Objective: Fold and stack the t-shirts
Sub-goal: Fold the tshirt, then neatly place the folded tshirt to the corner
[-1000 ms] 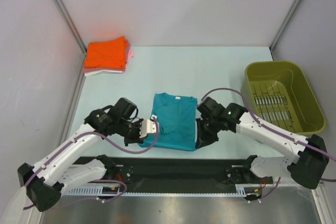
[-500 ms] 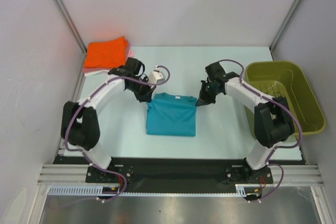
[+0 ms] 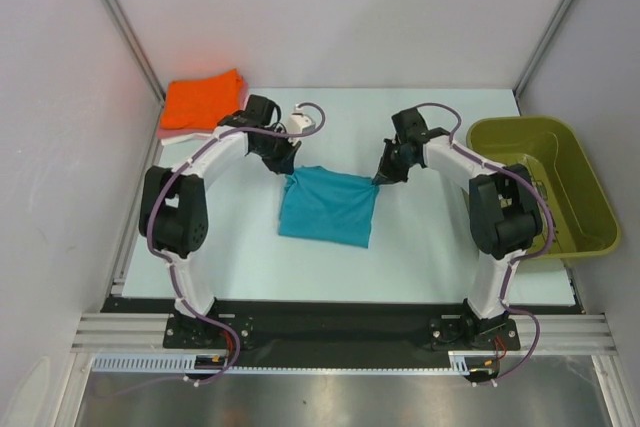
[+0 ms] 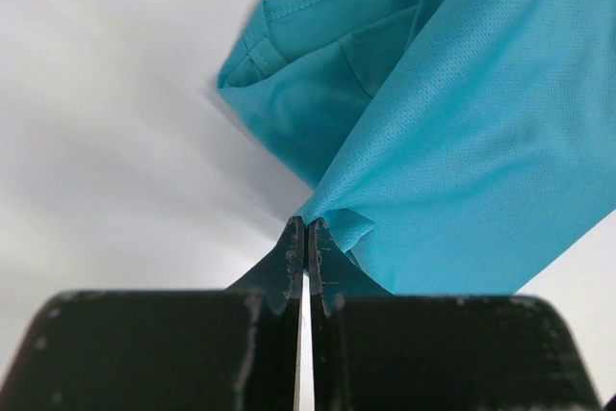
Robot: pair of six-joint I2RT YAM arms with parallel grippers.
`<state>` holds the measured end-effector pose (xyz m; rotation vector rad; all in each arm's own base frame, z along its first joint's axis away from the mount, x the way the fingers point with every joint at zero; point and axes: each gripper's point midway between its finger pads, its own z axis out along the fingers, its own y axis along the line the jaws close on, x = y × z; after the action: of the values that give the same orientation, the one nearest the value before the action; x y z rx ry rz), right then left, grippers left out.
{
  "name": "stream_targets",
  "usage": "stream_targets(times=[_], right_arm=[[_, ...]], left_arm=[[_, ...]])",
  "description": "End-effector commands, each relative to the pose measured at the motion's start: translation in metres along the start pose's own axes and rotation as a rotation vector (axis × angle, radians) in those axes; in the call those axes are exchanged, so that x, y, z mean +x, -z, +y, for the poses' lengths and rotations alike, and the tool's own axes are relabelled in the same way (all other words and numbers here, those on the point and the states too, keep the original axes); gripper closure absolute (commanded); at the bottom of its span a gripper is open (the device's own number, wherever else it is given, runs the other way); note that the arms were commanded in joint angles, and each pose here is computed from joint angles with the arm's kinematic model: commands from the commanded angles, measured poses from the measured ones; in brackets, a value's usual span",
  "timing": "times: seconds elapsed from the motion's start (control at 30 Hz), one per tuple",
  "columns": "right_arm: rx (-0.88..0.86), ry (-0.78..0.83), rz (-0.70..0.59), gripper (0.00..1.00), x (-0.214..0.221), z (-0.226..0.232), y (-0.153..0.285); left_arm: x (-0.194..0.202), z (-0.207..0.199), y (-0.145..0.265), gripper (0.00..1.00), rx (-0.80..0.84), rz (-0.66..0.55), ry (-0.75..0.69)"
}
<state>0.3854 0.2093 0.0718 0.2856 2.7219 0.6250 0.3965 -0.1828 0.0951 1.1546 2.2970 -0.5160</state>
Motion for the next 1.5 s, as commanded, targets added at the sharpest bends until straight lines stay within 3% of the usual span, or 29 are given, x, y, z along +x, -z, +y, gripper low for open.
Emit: stream_targets(times=[0.0, 0.1, 0.17, 0.27, 0.37, 0.5, 0.67, 0.8, 0.93, 0.97, 1.2, 1.4, 1.47], right_arm=[[0.021, -0.018, -0.112, 1.00, -0.029, -0.002, 0.010], [0.055, -0.032, -0.135, 1.00, -0.035, -0.011, 0.007], [0.086, -0.042, -0.159, 1.00, -0.040, -0.020, 0.002], [0.109, -0.050, -0.205, 0.96, -0.053, -0.030, -0.007], [0.132, -0.059, -0.255, 0.72, -0.074, -0.031, -0.010], [0.166, -0.064, -0.305, 0.57, -0.094, -0.037, -0.003], [0.142, 0.009, -0.328, 0.49, -0.082, -0.024, 0.025], [0.103, -0.006, -0.323, 0.45, -0.058, -0.023, 0.036], [0.049, -0.023, -0.239, 0.37, -0.020, -0.023, 0.027], [0.048, -0.026, -0.219, 0.36, -0.013, -0.023, 0.024], [0.022, -0.031, -0.192, 0.37, 0.003, -0.024, 0.021], [0.046, 0.001, -0.216, 0.37, 0.001, -0.027, 0.036], [0.051, 0.008, -0.232, 0.38, 0.000, -0.026, 0.043]], left_arm=[[-0.036, 0.014, 0.007, 1.00, -0.047, -0.108, -0.010], [-0.040, 0.019, -0.003, 0.99, -0.050, -0.107, 0.003], [-0.040, 0.022, -0.010, 0.93, -0.063, -0.094, 0.038], [-0.041, 0.026, -0.026, 0.65, -0.093, -0.065, 0.075], [-0.054, 0.041, -0.031, 0.50, -0.160, -0.102, 0.131], [-0.072, 0.073, -0.005, 0.41, -0.310, -0.176, 0.212], [-0.064, 0.063, 0.015, 0.32, -0.337, -0.251, 0.288], [-0.036, 0.037, -0.009, 0.31, -0.219, -0.212, 0.368], [-0.016, 0.033, -0.030, 0.29, -0.192, -0.157, 0.441], [-0.015, 0.031, -0.033, 0.25, -0.177, -0.157, 0.471], [-0.003, 0.029, -0.069, 0.24, -0.106, -0.096, 0.563], [-0.001, 0.023, -0.096, 0.35, -0.003, -0.062, 0.639], [-0.004, 0.019, -0.102, 0.48, 0.038, -0.064, 0.652]])
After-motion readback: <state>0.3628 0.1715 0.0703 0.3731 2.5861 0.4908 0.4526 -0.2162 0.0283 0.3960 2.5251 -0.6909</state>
